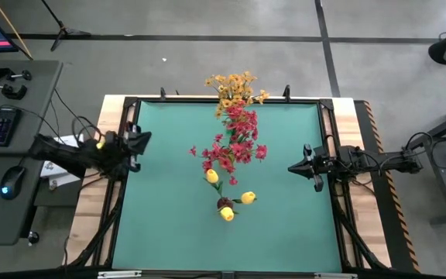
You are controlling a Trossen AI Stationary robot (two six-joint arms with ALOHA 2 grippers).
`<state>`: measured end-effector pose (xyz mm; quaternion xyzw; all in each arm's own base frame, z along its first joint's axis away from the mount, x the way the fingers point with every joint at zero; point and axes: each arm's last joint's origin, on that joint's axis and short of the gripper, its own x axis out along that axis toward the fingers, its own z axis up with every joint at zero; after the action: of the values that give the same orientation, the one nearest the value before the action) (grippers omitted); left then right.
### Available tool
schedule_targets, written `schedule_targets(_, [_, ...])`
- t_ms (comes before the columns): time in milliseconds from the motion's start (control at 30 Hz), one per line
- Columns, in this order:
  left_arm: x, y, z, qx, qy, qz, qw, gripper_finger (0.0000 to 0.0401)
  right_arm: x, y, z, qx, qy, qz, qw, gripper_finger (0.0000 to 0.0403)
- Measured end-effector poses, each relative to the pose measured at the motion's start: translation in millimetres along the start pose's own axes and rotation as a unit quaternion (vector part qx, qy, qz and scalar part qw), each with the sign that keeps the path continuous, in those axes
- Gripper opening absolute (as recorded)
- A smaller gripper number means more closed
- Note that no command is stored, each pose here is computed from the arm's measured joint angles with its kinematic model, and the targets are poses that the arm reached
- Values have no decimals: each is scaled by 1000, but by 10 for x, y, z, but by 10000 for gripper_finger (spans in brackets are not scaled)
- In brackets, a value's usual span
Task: Sort flowers into vase by color
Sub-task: Return to Home Position
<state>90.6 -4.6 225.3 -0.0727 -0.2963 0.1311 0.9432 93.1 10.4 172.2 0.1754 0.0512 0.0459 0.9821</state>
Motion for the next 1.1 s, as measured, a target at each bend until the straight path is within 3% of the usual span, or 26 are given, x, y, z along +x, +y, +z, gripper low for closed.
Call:
schedule_targets(133, [-70, 42, 152, -27, -55, 3, 998, 1, 0, 0, 0, 0, 0, 0, 1000, 0])
schedule_targets(267, [-129, 81, 248, -15, -87, 12, 996, 0, 0, 1, 1, 0, 0, 0, 1000, 0])
schedule_targets(367, [-120, 75, 163, 43, -48, 16, 998, 1, -1, 1, 1, 0, 1, 1, 1000, 0])
schedule_targets(467, [-119, 68, -39, 80, 46, -1, 996, 0, -1, 1, -2, 0, 4, 1, 1000, 0])
schedule_targets(633, [-124, 133, -219, 72, 132, -10, 989, 0, -1, -1, -6, 0, 6, 1, 1000, 0])
schedule_targets(867, [-199, 290, -452, 61, 251, 52, 965, 0, -1, -2, -10, 0, 8, 0, 1000, 0])
schedule_targets(1100, [-218, 217, -481, 57, 276, -50, 958, 0, -1, -3, -13, 0, 9, -1, 1000, 0])
